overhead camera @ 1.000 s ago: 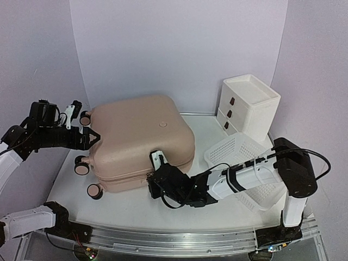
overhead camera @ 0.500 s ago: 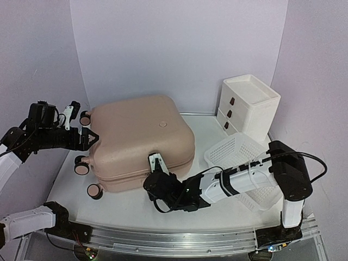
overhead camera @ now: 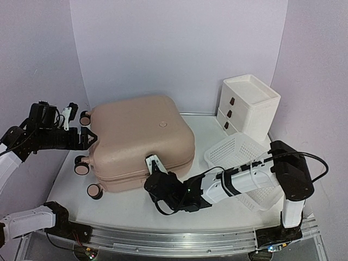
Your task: Open, take out, and arrange the luggage
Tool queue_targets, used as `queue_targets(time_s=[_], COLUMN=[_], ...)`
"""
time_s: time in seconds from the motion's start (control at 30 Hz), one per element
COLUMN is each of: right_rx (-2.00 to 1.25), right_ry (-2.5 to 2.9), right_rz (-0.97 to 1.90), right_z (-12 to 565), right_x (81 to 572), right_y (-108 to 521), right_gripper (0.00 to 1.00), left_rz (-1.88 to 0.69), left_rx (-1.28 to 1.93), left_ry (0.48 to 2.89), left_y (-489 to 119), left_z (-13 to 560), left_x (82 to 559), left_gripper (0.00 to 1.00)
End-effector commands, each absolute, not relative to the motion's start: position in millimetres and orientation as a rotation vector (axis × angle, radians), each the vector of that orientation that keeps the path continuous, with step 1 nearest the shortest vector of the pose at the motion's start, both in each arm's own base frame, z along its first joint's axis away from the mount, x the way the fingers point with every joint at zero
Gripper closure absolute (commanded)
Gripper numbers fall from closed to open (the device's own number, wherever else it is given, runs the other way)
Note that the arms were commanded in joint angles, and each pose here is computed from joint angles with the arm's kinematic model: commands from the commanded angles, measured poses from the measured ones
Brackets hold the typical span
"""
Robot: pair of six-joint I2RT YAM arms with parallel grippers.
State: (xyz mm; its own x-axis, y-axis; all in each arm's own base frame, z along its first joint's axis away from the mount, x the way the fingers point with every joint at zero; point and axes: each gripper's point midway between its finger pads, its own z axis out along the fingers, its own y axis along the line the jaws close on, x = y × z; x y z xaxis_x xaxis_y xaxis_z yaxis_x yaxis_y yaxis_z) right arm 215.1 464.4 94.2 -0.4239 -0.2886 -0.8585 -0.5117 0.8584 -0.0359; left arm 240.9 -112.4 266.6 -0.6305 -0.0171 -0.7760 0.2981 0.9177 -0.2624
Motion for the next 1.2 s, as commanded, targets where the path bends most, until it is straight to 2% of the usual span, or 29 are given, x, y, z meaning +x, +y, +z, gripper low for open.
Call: queue_targets(time_s=[0.0,0.17,0.33,0.77,0.8,0.87,0.93,1.0,1.17], right_rx=[-0.593,-0.695,-0.694,-0.736,-0.727,-0.733,-0.742,-0.721,-0.684], right_ry=[1.977,1.980,2.074,2.063,2.058,2.047,2.045,2.046,2.051], right_rz=[0.178,0.169,0.290,0.358,0.363,0.394,0.417,0.406,0.390], right_z=[127,128,119,104,103,104,105,105,106], right_x=[235,234,243,247,248,247,246,249,250], right_y=[450,448,438,458,459,465,471,469,461], right_gripper=[1.00,0.97,0.89,0.88,0.87,0.73,0.69,0.72,0.89], left_rz=[-0.444,-0.675,-0.708,-0.861,-0.870,-0.885,-0.883,-0.877,-0.868], left_rx=[-0.153,-0.263,-0.231,-0.523,-0.550,-0.590,-0.589,-0.578,-0.585], left_ry=[2.256,2.214,2.197,2.281,2.276,2.272,2.274,2.279,2.285], left_y=[-84,-93,-95,-93,-92,-91,-92,-92,-92], left_z=[284,304,310,269,267,265,265,266,264], left_x=[230,200,191,163,162,161,161,163,164], left_gripper=[0.00,0.00,0.00,0.01,0.01,0.02,0.02,0.02,0.02])
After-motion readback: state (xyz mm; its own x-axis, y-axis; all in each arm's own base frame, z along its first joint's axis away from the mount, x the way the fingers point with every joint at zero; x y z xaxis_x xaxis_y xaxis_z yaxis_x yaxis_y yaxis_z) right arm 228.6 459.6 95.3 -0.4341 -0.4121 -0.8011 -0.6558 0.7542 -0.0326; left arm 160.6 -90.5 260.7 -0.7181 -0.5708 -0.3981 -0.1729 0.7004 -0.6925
